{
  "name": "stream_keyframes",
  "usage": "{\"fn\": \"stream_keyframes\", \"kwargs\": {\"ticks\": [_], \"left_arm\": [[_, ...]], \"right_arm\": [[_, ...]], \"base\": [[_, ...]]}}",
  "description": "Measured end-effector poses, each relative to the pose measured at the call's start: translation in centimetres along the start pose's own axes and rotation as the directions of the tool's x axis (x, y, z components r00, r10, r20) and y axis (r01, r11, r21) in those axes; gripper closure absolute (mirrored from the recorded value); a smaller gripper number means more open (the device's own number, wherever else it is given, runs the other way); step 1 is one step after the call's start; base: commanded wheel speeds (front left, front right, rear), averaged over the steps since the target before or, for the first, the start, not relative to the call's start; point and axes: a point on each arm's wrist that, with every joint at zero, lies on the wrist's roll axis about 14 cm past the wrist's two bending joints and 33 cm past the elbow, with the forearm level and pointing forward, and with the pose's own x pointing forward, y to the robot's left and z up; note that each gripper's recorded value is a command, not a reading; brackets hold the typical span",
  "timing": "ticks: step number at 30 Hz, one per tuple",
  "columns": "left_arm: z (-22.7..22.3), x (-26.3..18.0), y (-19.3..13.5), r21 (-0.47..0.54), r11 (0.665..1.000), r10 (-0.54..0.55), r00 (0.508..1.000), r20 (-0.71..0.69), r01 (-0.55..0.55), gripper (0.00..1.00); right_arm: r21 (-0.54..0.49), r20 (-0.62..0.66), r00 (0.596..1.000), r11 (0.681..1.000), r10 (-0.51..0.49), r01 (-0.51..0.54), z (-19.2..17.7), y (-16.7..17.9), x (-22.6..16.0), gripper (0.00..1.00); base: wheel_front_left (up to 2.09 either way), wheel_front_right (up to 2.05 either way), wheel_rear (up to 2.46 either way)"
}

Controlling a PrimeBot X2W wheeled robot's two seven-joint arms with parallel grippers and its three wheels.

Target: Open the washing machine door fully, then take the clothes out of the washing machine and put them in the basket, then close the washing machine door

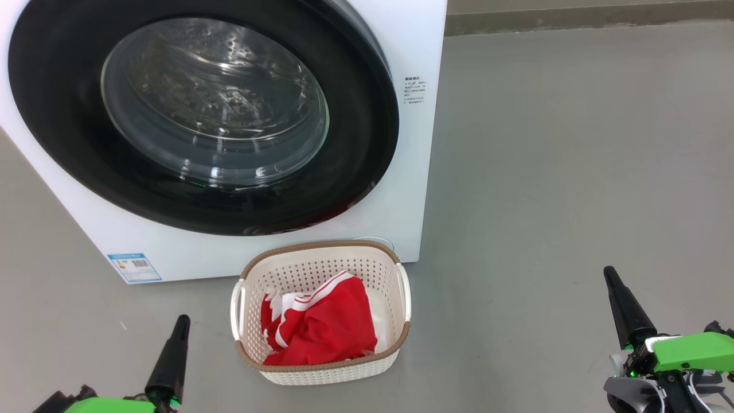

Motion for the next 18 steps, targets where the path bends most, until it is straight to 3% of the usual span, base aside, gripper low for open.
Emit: {"fn": "stream_keyframes", "kwargs": {"ticks": [18], "left_arm": [[0.00,0.00,0.00,0.000,1.000,0.000,1.000,0.000,0.000,1.00]], "right_arm": [[0.000,0.000,1.000,1.000,0.000,0.000,0.00,0.00,0.00,1.00]], "base": [[0.00,0.00,0.00]]}}
